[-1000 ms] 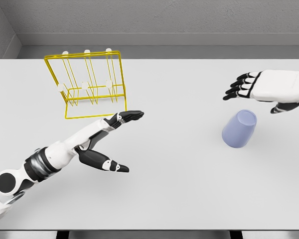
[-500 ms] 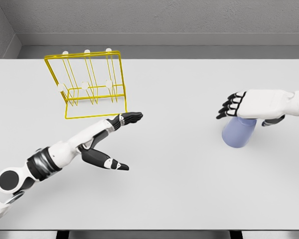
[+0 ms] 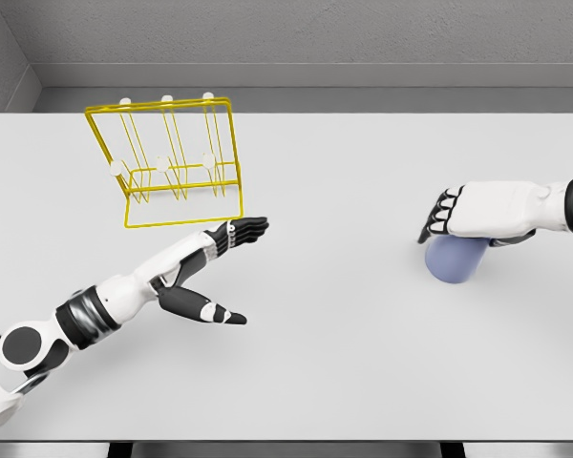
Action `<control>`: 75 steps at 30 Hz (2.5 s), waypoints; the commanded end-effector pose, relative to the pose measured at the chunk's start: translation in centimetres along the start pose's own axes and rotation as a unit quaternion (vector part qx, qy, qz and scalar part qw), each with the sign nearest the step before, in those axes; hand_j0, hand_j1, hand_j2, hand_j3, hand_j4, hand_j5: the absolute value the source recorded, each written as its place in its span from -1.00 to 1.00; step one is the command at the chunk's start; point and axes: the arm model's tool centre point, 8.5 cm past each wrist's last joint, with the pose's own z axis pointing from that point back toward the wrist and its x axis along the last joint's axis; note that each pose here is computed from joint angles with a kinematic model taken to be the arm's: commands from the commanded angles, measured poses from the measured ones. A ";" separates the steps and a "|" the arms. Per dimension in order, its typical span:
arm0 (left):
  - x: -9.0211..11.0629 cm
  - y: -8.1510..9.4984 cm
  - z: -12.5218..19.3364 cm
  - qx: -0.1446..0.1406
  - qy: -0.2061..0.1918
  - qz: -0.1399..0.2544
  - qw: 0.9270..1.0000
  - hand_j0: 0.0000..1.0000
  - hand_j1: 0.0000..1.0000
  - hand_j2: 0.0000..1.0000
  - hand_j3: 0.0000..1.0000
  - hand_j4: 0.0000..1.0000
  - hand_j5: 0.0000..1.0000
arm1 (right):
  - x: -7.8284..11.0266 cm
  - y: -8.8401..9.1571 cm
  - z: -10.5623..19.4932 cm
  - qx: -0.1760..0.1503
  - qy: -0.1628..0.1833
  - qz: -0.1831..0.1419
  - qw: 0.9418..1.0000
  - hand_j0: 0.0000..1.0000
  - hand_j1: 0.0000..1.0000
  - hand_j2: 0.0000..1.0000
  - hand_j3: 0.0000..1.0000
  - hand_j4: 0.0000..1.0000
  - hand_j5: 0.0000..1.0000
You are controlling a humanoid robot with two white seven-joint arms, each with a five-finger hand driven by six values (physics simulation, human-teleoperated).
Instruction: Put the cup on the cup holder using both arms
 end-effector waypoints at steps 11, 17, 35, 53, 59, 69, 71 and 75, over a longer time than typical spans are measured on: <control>-2.4 -0.5 -1.0 0.010 0.043 0.028 0.999 1.00 1.00 1.00 1.00 1.00 1.00 | -0.1 -0.2 0.3 -0.003 0.003 0.000 1.000 0.14 0.14 0.14 0.14 0.14 0.14; -3.1 -0.6 -1.4 0.016 0.045 0.034 0.998 1.00 1.00 1.00 1.00 1.00 1.00 | -0.2 -0.2 0.8 -0.003 0.007 0.001 1.000 0.12 0.12 0.12 0.12 0.12 0.12; -4.9 -0.5 -1.6 0.028 0.071 0.045 0.996 1.00 1.00 1.00 1.00 1.00 1.00 | 2.5 -3.2 0.7 -0.031 -0.022 0.050 0.998 0.06 0.06 0.06 0.06 0.06 0.06; -5.0 -0.4 -1.6 0.031 0.071 0.046 0.996 1.00 1.00 1.00 1.00 1.00 1.00 | 4.7 -7.0 -3.0 -0.092 -0.073 0.064 0.991 0.06 0.06 0.06 0.06 0.06 0.06; -4.9 -0.4 -1.7 0.032 0.069 0.045 0.996 1.00 1.00 1.00 1.00 1.00 1.00 | 5.6 -8.1 -4.3 -0.111 -0.092 0.066 0.987 0.07 0.07 0.07 0.07 0.07 0.07; -4.8 -0.7 -2.2 0.032 0.063 0.051 0.996 1.00 1.00 1.00 1.00 1.00 1.00 | 6.9 -9.5 -5.3 -0.141 -0.126 0.051 0.981 0.07 0.07 0.07 0.07 0.07 0.07; -4.8 -0.7 -2.2 0.032 0.063 0.051 0.996 1.00 1.00 1.00 1.00 1.00 1.00 | 7.2 -9.6 -5.7 -0.142 -0.133 0.051 0.980 0.07 0.07 0.07 0.07 0.07 0.07; -5.0 -0.6 -2.2 0.035 0.067 0.052 0.996 1.00 1.00 1.00 1.00 1.00 1.00 | 8.0 -9.9 -6.5 -0.148 -0.147 0.050 0.977 0.07 0.07 0.07 0.07 0.07 0.07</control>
